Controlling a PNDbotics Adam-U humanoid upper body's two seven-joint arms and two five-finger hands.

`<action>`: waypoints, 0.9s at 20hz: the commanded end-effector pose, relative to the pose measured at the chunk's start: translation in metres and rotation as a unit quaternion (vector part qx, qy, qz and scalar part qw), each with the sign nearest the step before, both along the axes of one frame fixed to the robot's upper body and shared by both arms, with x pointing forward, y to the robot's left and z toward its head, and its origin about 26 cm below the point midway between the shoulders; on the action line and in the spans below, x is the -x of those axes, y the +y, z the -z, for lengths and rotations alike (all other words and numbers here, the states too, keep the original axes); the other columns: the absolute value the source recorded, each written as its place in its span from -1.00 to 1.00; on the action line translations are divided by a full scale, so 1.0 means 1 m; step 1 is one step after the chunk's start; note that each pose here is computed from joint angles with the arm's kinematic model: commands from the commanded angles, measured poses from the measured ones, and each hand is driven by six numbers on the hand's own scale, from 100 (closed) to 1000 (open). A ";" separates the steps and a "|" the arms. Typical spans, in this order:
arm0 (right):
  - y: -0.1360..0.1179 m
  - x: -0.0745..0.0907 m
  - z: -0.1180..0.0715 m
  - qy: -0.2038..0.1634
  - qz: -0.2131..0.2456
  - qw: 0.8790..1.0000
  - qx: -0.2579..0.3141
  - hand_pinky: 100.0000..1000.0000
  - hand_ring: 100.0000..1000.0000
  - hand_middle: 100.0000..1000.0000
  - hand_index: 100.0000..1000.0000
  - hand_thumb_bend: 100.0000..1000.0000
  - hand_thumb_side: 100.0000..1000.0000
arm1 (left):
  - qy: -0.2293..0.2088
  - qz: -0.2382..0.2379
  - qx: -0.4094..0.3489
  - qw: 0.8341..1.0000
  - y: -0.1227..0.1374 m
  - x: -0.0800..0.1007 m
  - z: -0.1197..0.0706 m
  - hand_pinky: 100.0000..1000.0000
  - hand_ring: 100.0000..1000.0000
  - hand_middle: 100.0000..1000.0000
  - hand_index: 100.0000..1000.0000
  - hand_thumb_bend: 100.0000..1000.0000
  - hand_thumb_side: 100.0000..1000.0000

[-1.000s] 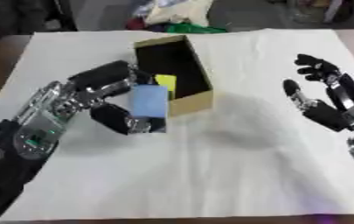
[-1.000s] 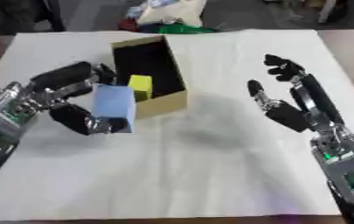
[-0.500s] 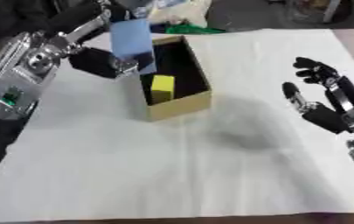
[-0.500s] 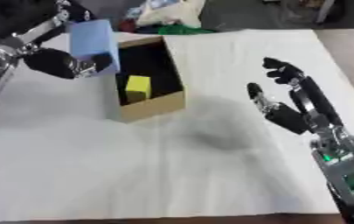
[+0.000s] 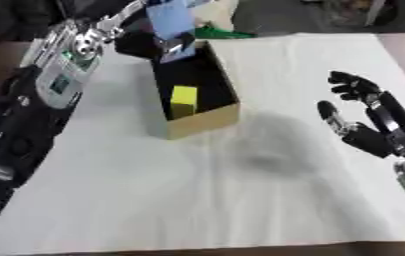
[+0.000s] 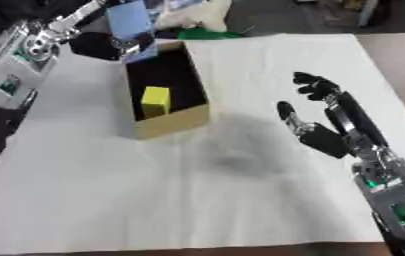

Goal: Pick up objects on the table and place them in the box.

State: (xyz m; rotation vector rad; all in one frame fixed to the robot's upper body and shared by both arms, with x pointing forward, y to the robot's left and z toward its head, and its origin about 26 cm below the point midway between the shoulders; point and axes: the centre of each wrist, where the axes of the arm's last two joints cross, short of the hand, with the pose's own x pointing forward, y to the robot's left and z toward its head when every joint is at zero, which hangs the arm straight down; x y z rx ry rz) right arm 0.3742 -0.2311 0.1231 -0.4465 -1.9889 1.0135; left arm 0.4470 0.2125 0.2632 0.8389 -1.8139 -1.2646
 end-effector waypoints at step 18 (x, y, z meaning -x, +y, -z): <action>0.008 -0.003 -0.009 -0.007 -0.024 1.000 0.001 0.59 0.64 0.68 0.91 -0.62 0.59 | 0.032 -0.147 -0.033 0.988 0.018 -0.057 0.066 0.43 0.30 0.02 0.53 -0.47 0.21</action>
